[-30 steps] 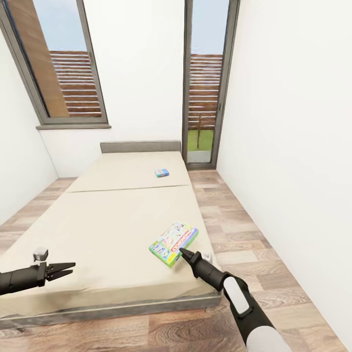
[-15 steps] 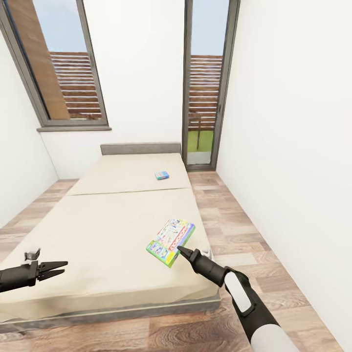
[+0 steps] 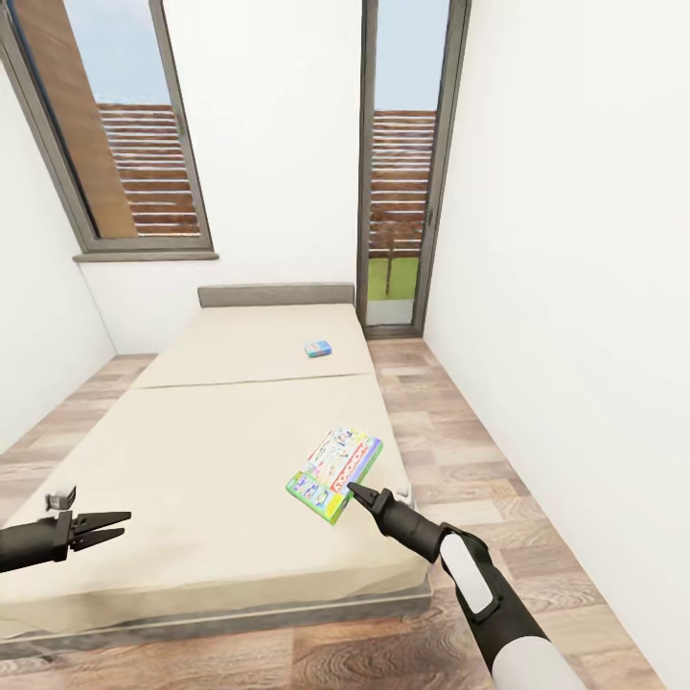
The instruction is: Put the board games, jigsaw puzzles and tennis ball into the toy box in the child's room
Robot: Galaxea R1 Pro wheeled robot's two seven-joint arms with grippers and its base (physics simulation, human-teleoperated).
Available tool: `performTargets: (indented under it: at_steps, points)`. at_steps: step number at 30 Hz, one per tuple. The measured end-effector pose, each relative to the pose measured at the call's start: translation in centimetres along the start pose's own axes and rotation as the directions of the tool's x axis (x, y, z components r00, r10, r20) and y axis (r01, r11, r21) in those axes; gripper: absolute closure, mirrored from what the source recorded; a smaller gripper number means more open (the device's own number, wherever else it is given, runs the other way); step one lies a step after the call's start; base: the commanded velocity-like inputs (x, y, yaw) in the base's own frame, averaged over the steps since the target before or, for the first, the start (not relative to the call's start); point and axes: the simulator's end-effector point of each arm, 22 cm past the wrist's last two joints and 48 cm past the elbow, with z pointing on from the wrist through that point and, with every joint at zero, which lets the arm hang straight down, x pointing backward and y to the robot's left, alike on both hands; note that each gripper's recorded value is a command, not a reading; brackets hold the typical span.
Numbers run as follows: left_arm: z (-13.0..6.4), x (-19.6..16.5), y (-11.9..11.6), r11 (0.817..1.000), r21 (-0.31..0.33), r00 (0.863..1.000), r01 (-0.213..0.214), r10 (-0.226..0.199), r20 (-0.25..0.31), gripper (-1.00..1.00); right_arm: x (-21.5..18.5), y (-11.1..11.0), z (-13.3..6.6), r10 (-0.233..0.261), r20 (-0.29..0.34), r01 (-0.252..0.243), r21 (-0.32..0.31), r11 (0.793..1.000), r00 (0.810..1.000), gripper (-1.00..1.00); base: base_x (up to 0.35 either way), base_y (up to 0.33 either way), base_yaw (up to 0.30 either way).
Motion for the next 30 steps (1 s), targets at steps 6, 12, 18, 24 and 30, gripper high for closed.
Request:
performTargets:
  at_steps: [6, 12, 18, 24, 30]
  points:
    - [-0.4, -0.6, -0.9, 1.0, 0.0, 1.0, 0.0, 0.0, 0.0, -1.0, -1.3, 2.5, 0.1, -0.034, 0.011, 0.034, -0.017, 0.999, 0.999, 1.0, 0.0, 0.0, 0.0]
    - [-0.8, -1.2, -1.8, 1.0, -0.001, 1.0, 0.0, 0.0, 0.0, -1.0, -3.0, 3.4, -1.2, -0.139, -0.012, 0.139, 0.025, 0.99, 0.99, 1.0, 0.0, 0.0, 0.0]
    - [-1.3, -1.7, -2.6, 1.0, -0.003, 1.0, -0.001, 0.001, 0.0, -1.0, -4.2, 6.1, -1.7, -0.203, -0.005, 0.204, 0.008, 0.979, 0.979, 1.0, -0.001, 0.0, 0.0]
    - [-1.7, -2.2, -3.4, 1.0, -0.004, 1.0, 0.0, 0.0, 0.0, -1.0, -4.7, 8.0, -1.5, -0.235, -0.006, 0.235, -0.001, 0.972, 0.972, 1.0, -0.185, 0.0, 0.019]
    - [-2.0, -2.7, -4.3, 1.0, -0.003, 1.0, 0.0, 0.0, 0.0, -1.0, -3.2, 9.4, -0.6, -0.264, -0.054, 0.264, -0.01, 0.964, 0.963, 1.0, -0.164, 0.0, 0.224]
